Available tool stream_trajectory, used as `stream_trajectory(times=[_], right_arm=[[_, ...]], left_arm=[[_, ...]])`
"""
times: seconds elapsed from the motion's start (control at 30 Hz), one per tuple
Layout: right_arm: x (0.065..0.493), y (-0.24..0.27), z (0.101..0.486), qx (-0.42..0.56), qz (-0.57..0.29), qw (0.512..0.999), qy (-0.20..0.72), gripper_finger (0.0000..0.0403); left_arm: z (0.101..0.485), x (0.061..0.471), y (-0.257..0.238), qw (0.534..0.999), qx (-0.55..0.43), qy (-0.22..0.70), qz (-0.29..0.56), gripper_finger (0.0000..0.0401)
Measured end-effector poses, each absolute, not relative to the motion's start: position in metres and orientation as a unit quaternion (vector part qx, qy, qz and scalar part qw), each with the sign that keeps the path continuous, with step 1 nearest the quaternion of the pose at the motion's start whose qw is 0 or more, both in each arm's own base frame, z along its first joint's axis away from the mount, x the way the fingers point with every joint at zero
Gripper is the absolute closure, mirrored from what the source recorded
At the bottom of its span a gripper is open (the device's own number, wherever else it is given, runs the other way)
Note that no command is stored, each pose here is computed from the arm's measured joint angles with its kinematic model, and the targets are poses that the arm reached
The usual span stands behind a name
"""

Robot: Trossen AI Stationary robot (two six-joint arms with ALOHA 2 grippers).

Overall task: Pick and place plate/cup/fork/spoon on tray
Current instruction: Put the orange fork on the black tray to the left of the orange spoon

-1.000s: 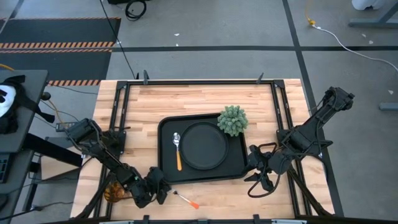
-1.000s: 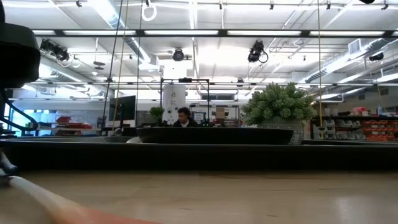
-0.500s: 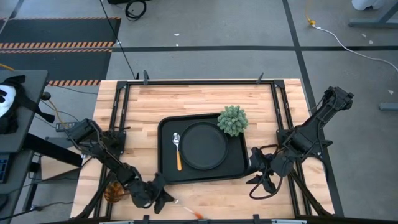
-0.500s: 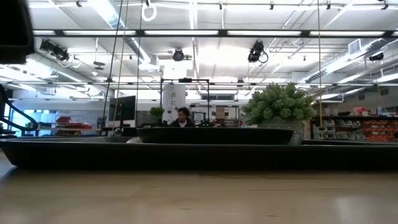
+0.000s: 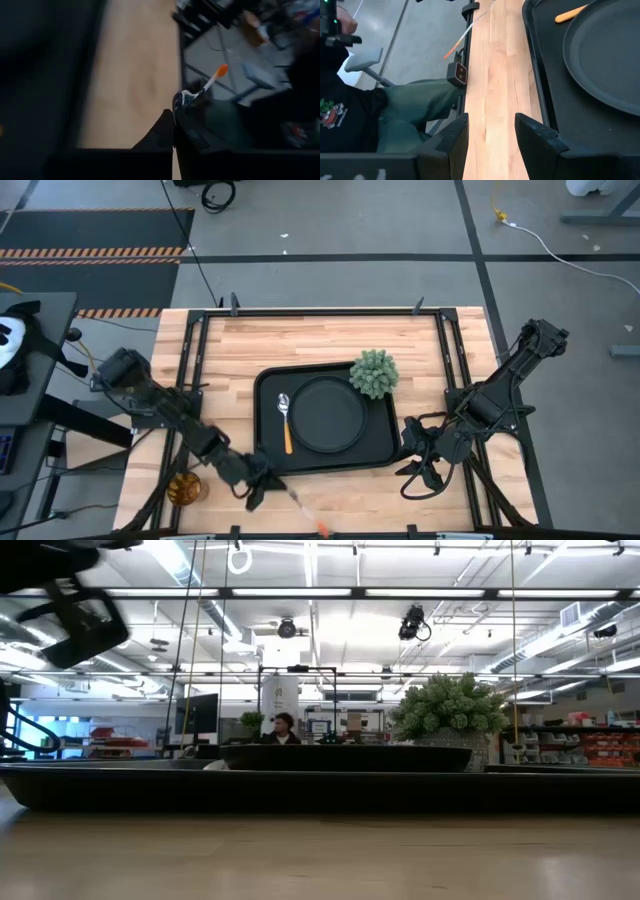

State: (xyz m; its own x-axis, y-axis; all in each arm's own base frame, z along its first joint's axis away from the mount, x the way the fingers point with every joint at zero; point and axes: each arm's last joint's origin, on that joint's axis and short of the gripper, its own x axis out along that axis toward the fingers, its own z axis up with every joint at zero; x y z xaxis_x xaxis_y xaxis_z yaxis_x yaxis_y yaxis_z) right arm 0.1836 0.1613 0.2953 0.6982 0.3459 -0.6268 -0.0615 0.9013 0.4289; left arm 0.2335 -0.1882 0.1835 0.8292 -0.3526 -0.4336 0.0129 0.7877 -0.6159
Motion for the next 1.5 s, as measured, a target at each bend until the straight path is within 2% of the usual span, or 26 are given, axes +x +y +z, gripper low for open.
stream_trajectory(times=[0.33,0.63,0.77,0.9,1.03,1.33,1.5], right_arm=[[0.187,0.158,0.295,0.196,0.103,0.903,0.369,0.0236],[0.193,0.151,0.295,0.203,0.086,0.905,0.365,0.0236],[0.194,0.148,0.295,0.193,0.085,0.908,0.362,0.0236],[0.195,0.147,0.295,0.166,0.087,0.915,0.356,0.0236],[0.197,0.144,0.296,0.128,0.054,0.933,0.332,0.0236],[0.2,0.14,0.296,0.115,0.03,0.941,0.317,0.0236],[0.202,0.136,0.296,0.122,0.029,0.939,0.321,0.0236]], left_arm=[[0.222,0.209,-0.111,0.898,-0.272,0.344,0.021,0.0394],[0.316,0.196,-0.068,0.882,-0.227,0.406,0.071,0.0394],[0.338,0.195,-0.058,0.86,-0.24,0.448,0.048,0.0394],[0.333,0.196,-0.045,0.838,-0.255,0.481,0.037,0.0394],[0.31,0.205,-0.029,0.835,-0.185,0.516,0.054,0.0394],[0.286,0.25,0.009,0.745,-0.122,0.656,-0.016,0.0394],[0.273,0.276,0.031,0.735,-0.092,0.669,-0.059,0.0394]])
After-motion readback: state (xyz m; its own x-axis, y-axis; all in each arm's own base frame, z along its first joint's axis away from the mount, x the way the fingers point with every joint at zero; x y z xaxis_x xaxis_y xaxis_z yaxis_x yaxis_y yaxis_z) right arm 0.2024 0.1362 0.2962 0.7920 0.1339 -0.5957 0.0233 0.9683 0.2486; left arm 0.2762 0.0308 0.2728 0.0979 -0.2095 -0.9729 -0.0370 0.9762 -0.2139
